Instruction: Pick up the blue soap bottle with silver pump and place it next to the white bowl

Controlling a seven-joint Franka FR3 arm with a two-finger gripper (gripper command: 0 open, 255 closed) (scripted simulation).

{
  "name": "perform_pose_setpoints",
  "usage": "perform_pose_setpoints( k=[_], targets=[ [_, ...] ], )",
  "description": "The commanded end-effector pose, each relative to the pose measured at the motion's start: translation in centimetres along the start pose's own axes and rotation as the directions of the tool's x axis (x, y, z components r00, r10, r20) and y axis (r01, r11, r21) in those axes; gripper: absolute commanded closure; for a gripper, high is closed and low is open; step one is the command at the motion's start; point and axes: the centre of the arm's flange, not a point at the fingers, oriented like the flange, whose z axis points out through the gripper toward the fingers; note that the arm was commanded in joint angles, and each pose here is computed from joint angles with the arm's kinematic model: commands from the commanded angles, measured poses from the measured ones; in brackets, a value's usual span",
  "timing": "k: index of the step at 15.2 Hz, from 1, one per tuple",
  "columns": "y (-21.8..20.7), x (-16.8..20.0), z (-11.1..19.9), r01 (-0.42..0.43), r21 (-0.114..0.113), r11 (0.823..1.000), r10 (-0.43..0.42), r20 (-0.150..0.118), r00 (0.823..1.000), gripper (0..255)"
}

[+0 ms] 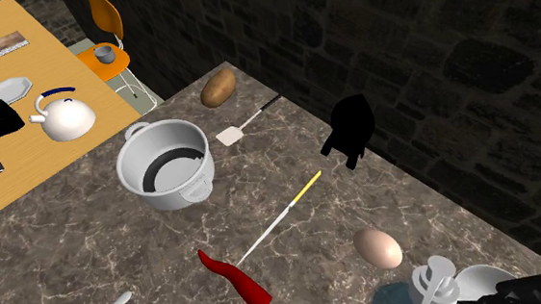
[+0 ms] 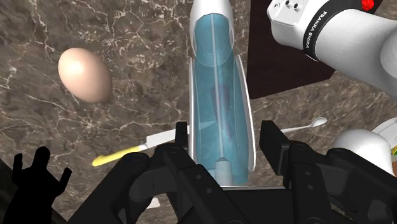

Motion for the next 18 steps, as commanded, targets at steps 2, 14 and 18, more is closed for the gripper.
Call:
perform_pose_setpoints(
  k=[2,14,18],
  targets=[
    [0.5,-0.5,1.4,0.000,0.000,1.000,0.000,0.000,1.000,255],
    [2.1,-2.3,7.3,0.000,0.000,1.000,0.000,0.000,1.000,255],
    [2.6,-2.9,9.3,0.000,0.000,1.000,0.000,0.000,1.000,255]
  ],
)
